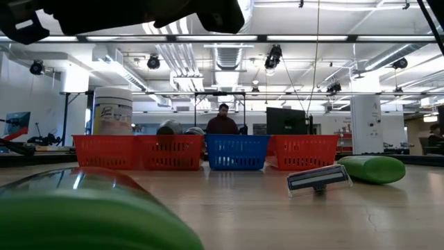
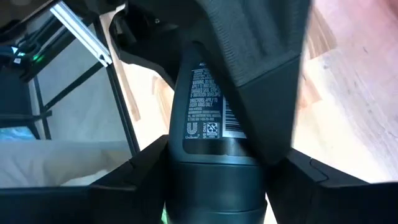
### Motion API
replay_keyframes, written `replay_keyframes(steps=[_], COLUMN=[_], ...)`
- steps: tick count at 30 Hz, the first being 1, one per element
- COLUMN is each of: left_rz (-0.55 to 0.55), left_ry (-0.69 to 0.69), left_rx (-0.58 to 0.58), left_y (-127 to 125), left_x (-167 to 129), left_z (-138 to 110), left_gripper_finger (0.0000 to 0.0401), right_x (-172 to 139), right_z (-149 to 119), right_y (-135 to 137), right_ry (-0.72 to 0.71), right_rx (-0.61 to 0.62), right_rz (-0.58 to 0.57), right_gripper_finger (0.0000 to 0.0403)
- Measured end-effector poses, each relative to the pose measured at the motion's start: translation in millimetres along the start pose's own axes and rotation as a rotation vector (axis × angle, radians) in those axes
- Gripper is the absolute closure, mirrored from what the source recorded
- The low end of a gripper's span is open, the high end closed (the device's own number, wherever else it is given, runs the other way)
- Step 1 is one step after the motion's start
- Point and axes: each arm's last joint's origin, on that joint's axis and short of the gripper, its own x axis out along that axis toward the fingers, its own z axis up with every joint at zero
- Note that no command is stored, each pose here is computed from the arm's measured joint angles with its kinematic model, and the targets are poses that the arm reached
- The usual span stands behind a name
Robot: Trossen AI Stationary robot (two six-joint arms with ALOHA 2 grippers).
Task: Pick & Place Travel size toiletries
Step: Put the gray deodorant into the middle red bin
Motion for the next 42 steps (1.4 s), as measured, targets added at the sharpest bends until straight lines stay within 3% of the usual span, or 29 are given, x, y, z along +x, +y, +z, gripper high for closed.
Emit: replay_keyframes(steps=[5, 15, 18, 24, 42], left_rz=[0.003, 0.018, 0.022, 0.025, 0.054], left_ry=[-0.002, -0.004, 0.006, 0.009, 0.046], left_rx=[0.005, 0.035, 0.037, 0.038, 0.037], left_y=[0.4, 1.4, 1.4, 1.5, 5.0], left_x=[0.1, 0.1, 0.1, -0.1, -4.9], left_z=[0.2, 1.0, 0.3, 0.0, -1.1], left_gripper_finger=[0.0243, 0.0256, 0.0264, 0.0262, 0.0259], right_x=[-0.2, -1.5, -1.6, -1.2, -2.1], right_z=[-0.1, 3.2, 3.8, 4.2, 17.9], right_y=[0.5, -1.6, -2.2, -3.5, -18.1], right_ry=[0.012, 0.038, 0.037, 0.022, 0.034], right_rx=[0.004, 0.012, 0.022, 0.026, 0.005], right_rz=[0.014, 0.043, 0.042, 0.021, 0.027], right_gripper_finger=[0.0201, 0.0201, 0.018, 0.0202, 0.0202])
